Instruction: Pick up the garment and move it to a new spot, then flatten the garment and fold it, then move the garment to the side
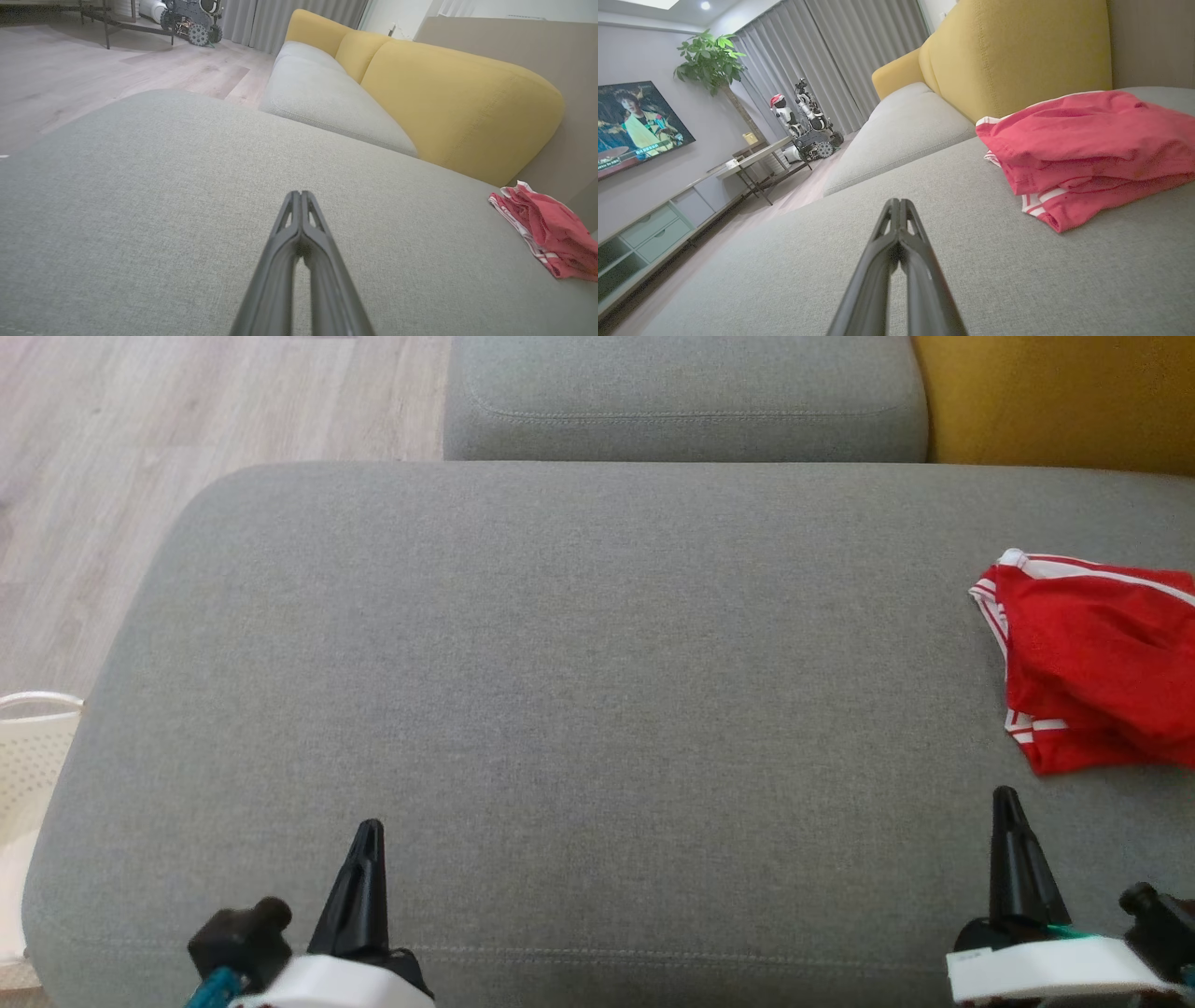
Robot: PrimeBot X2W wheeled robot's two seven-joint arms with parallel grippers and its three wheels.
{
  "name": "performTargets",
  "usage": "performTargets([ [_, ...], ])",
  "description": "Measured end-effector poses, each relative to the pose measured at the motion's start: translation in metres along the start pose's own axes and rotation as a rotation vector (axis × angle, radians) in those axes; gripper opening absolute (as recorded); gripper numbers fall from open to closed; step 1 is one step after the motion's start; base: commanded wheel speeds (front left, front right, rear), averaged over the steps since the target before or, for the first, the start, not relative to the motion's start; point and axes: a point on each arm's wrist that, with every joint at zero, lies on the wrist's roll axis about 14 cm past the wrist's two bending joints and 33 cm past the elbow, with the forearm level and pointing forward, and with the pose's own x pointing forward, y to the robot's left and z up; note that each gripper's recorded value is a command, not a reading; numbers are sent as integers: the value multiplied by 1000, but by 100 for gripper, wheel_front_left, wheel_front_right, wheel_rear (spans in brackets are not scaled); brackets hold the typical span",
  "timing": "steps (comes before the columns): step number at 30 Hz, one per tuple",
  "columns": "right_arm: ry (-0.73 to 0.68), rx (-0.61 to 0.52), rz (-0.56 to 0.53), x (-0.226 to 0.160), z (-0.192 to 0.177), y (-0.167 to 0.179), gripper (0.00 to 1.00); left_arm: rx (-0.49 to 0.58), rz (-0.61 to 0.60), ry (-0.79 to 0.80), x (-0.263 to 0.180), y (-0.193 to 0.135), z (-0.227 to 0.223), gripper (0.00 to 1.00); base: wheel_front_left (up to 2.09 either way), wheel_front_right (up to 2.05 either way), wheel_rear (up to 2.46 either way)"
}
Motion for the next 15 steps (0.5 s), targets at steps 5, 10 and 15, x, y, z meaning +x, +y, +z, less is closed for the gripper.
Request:
performTargets([
  [5, -1, 61, -23, -1, 0, -5, 0, -59, 9, 20, 2, 3, -3, 0, 0, 0, 0],
  [10, 0, 121, -42, 0, 1, -10, 0, -117, 12, 33, 6, 4, -4, 0, 0, 0, 0],
  [15, -10, 165, -51, 3, 5, -12, 0, -164, 17, 42, 8, 6, -5, 0, 0, 0, 0],
])
